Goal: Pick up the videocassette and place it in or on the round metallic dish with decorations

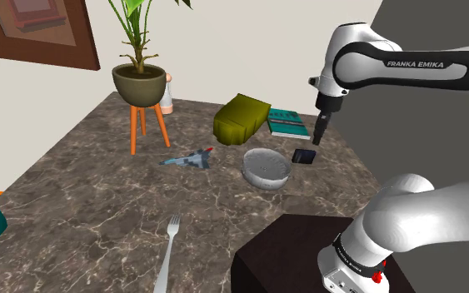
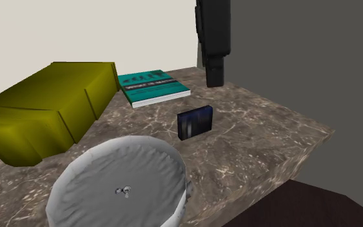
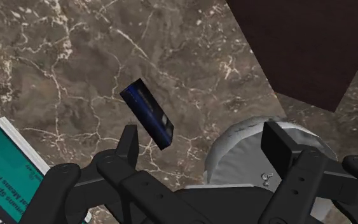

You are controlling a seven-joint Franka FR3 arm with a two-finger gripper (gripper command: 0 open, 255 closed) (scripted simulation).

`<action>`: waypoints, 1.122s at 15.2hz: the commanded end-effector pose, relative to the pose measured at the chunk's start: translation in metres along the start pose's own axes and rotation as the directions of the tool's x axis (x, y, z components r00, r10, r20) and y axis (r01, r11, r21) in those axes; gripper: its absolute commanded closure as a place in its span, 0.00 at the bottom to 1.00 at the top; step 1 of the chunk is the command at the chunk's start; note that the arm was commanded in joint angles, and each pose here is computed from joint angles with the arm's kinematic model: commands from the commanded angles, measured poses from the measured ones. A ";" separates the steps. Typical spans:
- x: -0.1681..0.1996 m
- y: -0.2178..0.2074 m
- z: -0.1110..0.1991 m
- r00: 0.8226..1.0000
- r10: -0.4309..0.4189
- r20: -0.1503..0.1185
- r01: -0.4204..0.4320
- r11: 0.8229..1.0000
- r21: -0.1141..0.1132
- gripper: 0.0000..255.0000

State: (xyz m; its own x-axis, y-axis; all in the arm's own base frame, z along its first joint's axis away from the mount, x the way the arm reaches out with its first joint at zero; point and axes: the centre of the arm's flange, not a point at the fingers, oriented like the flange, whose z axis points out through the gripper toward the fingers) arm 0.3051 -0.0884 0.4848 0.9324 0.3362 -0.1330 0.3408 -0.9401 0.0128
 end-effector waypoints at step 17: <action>-0.007 0.080 0.107 0.978 -0.208 -0.018 0.208 0.976 0.066 0.00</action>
State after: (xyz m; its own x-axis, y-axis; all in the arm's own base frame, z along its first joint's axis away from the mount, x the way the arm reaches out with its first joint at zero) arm 0.3129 -0.1722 0.3823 0.8433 0.5249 -0.1151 0.5187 -0.8511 -0.0813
